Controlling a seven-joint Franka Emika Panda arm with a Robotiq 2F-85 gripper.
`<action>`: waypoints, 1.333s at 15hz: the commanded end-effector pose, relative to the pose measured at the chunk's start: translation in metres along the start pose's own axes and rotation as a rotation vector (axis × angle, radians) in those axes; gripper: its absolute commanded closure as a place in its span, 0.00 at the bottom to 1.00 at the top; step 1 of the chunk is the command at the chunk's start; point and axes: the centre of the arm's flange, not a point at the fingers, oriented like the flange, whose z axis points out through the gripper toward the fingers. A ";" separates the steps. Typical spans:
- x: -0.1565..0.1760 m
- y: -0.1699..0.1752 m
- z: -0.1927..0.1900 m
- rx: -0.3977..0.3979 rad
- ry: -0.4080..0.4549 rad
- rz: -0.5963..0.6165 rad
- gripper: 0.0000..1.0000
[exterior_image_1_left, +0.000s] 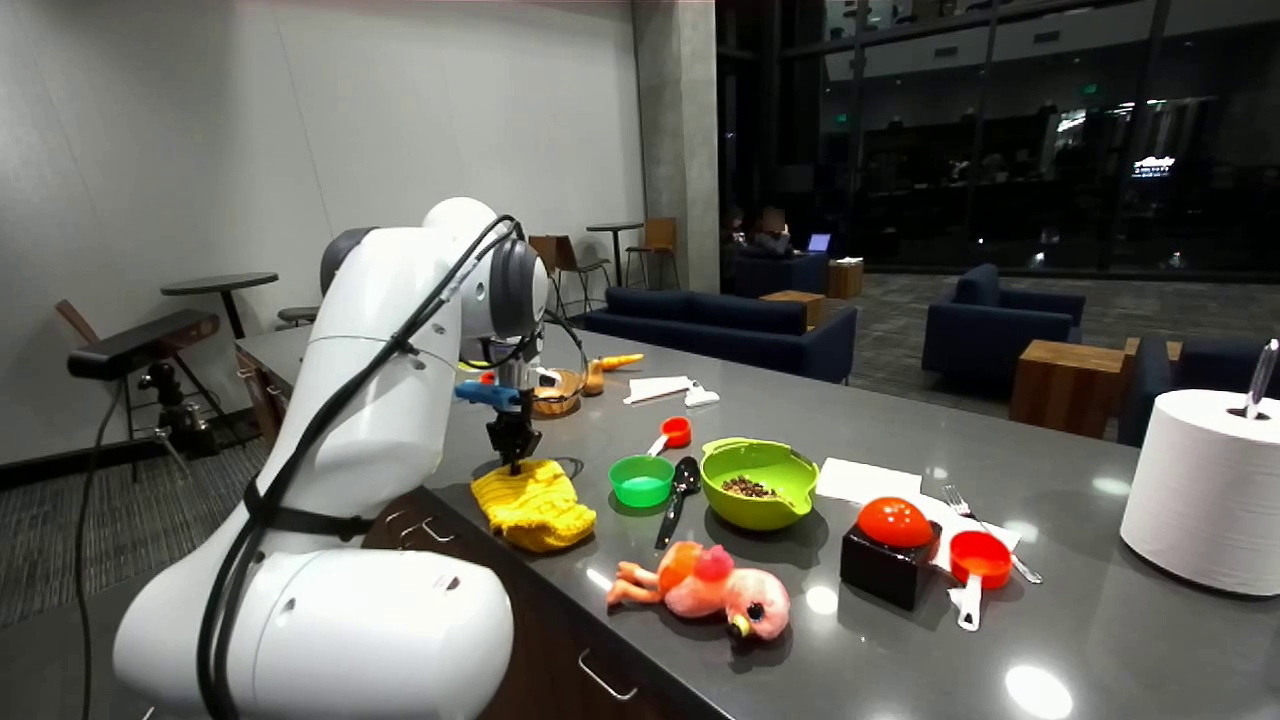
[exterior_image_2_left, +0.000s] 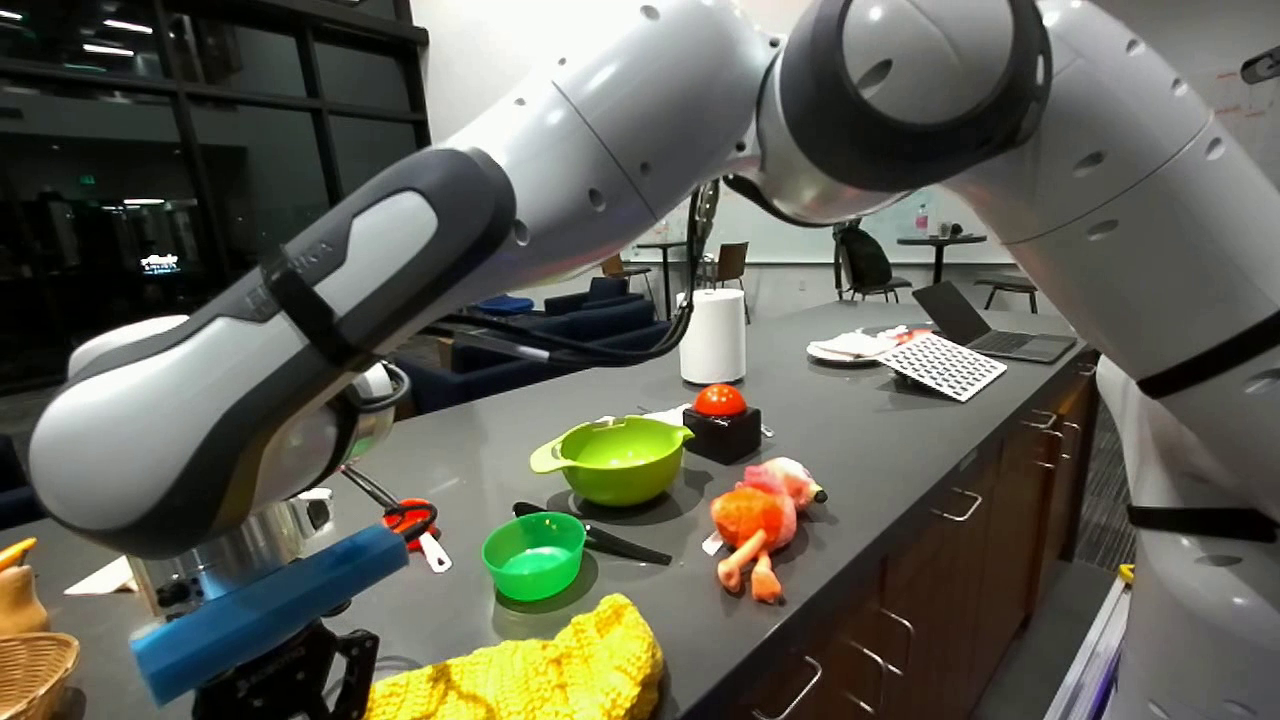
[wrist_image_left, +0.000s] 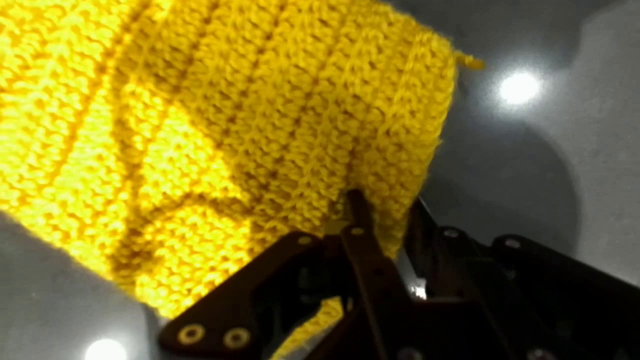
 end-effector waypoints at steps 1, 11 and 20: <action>0.005 -0.005 -0.005 -0.019 0.006 -0.005 1.00; -0.005 0.011 -0.049 -0.013 0.015 0.000 0.99; -0.043 0.059 -0.122 0.035 0.091 0.090 0.99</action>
